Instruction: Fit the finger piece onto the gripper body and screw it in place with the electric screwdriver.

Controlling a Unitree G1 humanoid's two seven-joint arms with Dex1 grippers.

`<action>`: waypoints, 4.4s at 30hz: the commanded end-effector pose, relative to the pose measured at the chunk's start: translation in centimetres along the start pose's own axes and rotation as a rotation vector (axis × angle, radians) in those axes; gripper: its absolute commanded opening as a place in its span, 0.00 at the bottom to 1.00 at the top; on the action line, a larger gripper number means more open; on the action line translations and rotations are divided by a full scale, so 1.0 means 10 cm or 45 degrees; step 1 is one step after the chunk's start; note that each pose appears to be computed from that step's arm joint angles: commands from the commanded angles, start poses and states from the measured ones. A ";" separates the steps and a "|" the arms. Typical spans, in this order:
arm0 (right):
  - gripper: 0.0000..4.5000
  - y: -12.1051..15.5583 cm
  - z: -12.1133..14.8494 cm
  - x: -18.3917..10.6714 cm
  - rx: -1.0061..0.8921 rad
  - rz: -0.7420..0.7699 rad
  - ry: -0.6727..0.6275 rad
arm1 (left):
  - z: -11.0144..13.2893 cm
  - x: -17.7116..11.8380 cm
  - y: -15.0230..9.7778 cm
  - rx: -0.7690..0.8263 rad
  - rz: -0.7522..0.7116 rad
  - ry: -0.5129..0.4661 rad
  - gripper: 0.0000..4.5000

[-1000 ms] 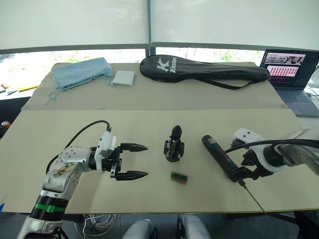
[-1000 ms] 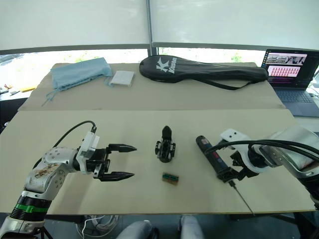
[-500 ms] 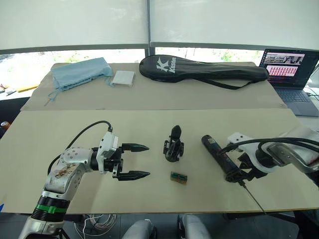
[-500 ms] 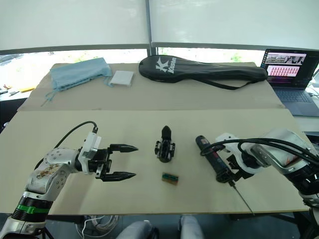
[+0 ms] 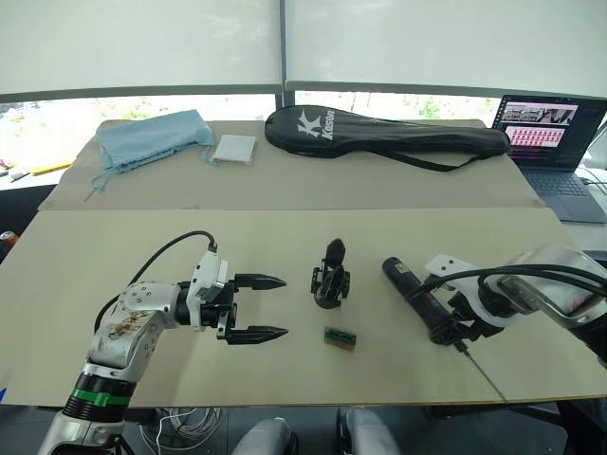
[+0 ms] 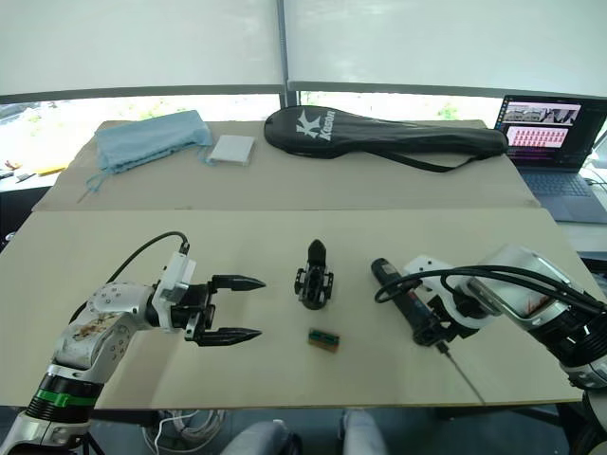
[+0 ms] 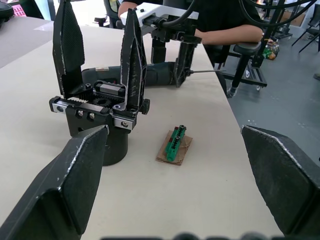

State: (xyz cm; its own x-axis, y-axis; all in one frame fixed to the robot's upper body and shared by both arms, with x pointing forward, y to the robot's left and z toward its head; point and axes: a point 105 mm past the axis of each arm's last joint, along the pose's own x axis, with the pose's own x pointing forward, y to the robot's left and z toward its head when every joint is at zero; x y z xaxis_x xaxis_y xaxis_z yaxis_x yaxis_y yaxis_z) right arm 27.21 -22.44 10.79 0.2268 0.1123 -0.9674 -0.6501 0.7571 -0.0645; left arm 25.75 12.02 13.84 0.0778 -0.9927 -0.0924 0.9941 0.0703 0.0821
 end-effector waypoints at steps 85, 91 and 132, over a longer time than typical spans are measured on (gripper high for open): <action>0.43 1.35 0.63 -0.83 -0.765 0.339 -2.059 | -0.72 0.71 -0.12 0.139 -0.128 0.168 1.00; 0.43 1.36 0.63 -0.80 -0.767 0.344 -2.048 | -0.71 0.74 -0.11 0.140 -0.116 0.158 1.00; 0.43 1.34 0.60 -0.73 -0.758 0.333 -2.025 | -0.75 0.73 -0.11 0.129 -0.113 0.179 1.00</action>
State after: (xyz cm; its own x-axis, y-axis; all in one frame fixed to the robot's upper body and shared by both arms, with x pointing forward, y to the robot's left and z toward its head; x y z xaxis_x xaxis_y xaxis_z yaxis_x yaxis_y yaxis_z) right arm 21.70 -9.33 17.06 0.3034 0.9436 0.1323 -0.8836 0.3306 -0.3317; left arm 26.00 5.26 6.01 0.0069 -0.9739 -0.2269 0.9826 -0.0355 0.1826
